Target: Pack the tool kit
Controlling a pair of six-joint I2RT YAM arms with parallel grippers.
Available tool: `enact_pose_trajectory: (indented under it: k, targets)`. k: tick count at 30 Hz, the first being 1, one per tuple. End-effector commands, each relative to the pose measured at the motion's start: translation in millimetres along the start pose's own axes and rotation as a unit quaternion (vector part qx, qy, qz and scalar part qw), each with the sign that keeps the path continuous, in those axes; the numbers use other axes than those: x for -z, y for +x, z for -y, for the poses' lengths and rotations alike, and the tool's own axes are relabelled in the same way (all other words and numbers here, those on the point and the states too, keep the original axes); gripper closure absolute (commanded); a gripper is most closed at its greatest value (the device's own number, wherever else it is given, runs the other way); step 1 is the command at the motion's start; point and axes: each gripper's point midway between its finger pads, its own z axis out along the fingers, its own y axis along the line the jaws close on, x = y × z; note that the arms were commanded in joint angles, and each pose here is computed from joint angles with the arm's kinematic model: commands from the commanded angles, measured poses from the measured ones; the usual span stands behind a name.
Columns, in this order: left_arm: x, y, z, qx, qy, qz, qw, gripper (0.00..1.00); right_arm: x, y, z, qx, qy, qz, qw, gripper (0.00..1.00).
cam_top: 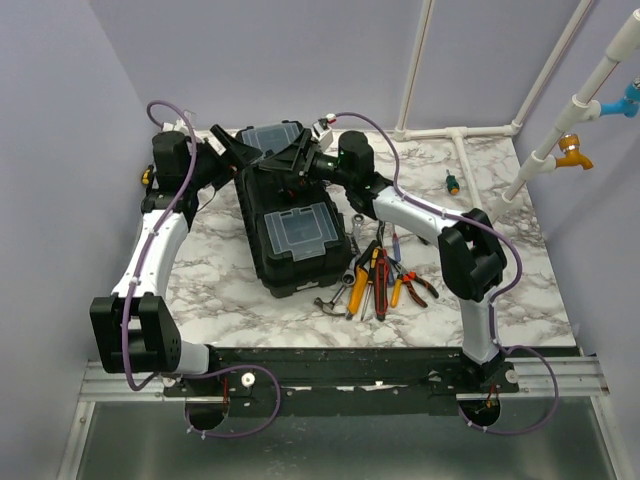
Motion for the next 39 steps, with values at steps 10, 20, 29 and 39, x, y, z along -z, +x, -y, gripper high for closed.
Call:
enact_pose_trajectory:
  k: [10,20,29,39]
  targets:
    - [-40,43,27,0.000,-0.014,-0.115,0.993,0.13,-2,10,28,0.032,0.087,-0.027,0.995,0.13]
    - [-50,64,16,0.009,-0.031,-0.135,0.990,0.42,20,-29,32,0.105,0.194,0.062,0.973,0.11]
    - [-43,70,7,-0.007,-0.049,-0.146,0.988,0.28,29,-18,-1,0.150,0.146,0.032,0.977,0.15]
    - [-25,72,5,-0.018,-0.071,-0.147,0.986,0.28,17,10,-13,0.135,0.069,-0.033,0.988,0.21]
